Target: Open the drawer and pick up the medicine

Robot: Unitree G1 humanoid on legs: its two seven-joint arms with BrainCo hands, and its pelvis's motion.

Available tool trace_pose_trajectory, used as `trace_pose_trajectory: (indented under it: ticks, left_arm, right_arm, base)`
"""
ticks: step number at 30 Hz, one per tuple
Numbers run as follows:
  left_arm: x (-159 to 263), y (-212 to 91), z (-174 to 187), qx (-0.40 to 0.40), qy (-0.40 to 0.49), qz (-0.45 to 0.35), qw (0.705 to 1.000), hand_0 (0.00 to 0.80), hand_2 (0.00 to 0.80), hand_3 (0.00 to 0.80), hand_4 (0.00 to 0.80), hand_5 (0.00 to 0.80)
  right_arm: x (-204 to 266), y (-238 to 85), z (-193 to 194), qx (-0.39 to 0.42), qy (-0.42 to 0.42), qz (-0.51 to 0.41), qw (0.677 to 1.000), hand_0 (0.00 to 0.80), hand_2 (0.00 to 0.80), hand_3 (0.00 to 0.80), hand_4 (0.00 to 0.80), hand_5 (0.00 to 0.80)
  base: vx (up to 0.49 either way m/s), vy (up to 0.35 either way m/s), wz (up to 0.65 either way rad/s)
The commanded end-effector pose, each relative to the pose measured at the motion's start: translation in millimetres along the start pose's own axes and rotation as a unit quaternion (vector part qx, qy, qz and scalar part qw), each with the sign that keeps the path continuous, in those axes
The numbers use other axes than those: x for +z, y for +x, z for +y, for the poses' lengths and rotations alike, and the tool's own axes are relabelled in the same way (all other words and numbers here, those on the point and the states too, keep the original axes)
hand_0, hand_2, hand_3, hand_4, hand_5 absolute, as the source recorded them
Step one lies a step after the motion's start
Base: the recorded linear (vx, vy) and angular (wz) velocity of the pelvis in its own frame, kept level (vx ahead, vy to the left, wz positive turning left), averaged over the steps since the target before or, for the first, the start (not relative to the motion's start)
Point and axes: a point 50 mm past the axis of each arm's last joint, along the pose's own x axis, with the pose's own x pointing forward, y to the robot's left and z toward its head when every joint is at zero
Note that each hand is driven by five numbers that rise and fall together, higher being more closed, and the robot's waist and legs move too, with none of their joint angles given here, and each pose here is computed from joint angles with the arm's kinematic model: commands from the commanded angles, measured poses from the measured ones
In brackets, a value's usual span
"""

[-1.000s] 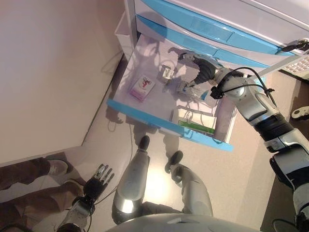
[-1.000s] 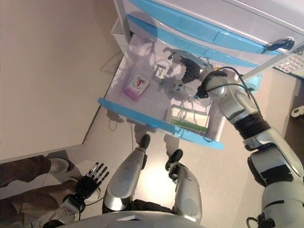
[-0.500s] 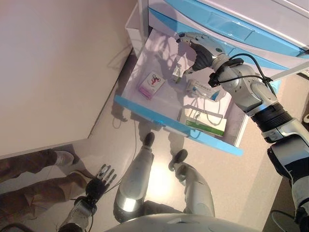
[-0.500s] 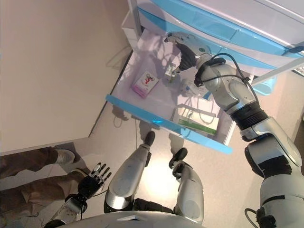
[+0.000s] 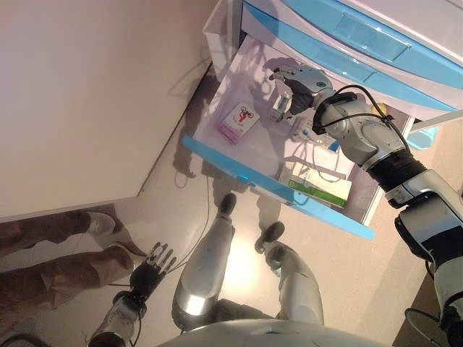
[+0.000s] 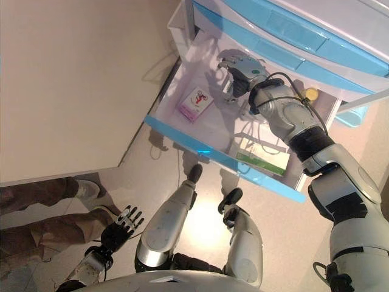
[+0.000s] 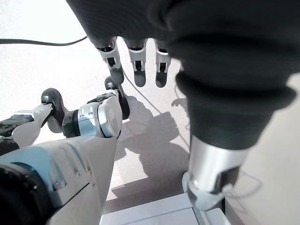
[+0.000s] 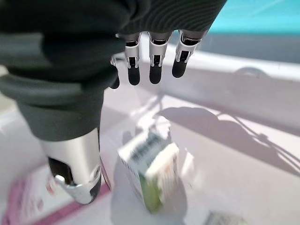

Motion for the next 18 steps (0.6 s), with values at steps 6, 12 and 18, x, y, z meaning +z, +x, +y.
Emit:
trace_pose_trajectory:
  ticks: [6,12,18]
  left_arm:
    - [-18,-12,8,0.005,0.003,0.030,1.000,0.000,0.000,0.000,0.000,0.000]
    - [-19,-12,9,0.006,0.003,0.031,0.999,0.000,0.000,0.000,0.000,0.000]
    - [-19,-10,7,0.001,0.004,0.031,1.000,0.000,0.000,0.000,0.000,0.000]
  right_arm:
    - [-6,7,-3,0.002,-0.041,0.022,0.999,0.000,0.000,0.000,0.000,0.000]
    - [-11,7,9,0.021,-0.045,0.030,0.998,0.000,0.000,0.000,0.000,0.000]
    - [-13,7,17,0.029,-0.036,0.035,0.998,0.000,0.000,0.000,0.000,0.000]
  base:
    - [0.000,0.000,0.00]
    - [0.000,0.000,0.00]
    - [-0.006,0.003,-0.01]
